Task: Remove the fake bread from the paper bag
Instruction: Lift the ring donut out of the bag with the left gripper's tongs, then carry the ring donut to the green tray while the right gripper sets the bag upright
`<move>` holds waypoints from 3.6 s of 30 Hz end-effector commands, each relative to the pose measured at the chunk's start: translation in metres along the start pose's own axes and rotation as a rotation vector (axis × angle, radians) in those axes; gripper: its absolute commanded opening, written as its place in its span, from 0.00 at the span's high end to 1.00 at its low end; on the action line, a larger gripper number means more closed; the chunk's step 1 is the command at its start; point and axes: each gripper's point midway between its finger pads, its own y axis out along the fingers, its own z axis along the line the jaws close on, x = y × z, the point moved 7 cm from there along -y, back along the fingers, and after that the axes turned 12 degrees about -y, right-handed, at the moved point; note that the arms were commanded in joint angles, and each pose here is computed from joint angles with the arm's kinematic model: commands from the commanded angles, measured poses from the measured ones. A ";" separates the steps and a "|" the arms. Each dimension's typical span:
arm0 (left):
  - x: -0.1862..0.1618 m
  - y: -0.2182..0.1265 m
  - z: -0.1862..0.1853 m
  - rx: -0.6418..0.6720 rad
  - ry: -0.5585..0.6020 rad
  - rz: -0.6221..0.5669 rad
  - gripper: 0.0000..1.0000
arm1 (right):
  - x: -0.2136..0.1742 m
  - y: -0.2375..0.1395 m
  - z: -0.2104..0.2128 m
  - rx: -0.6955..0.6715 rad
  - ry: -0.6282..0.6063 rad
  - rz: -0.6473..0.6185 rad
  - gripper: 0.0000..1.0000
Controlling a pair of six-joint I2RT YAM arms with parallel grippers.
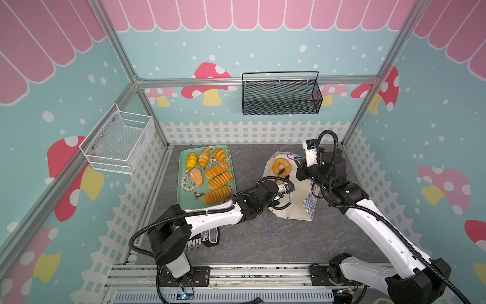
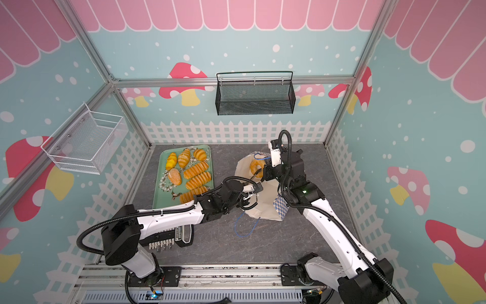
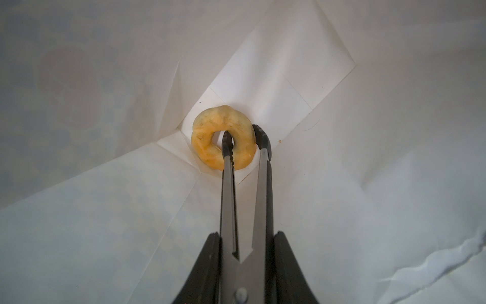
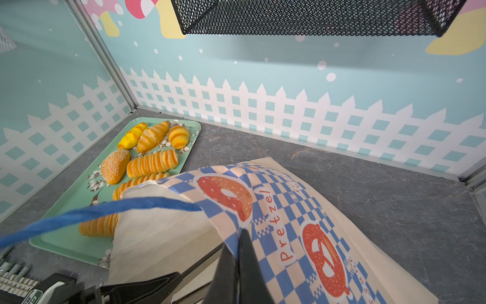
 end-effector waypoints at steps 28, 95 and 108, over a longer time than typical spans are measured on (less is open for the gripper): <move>0.030 -0.160 0.022 -0.067 -0.123 -0.178 1.00 | 0.027 0.012 -0.012 -0.086 0.038 -0.012 1.00; -0.161 -0.216 0.208 0.367 -1.417 -0.538 1.00 | 0.019 0.032 -0.016 -0.125 0.006 0.073 1.00; -0.212 -0.237 0.182 0.595 -1.619 -0.564 1.00 | 0.013 0.031 -0.010 -0.076 0.016 0.064 1.00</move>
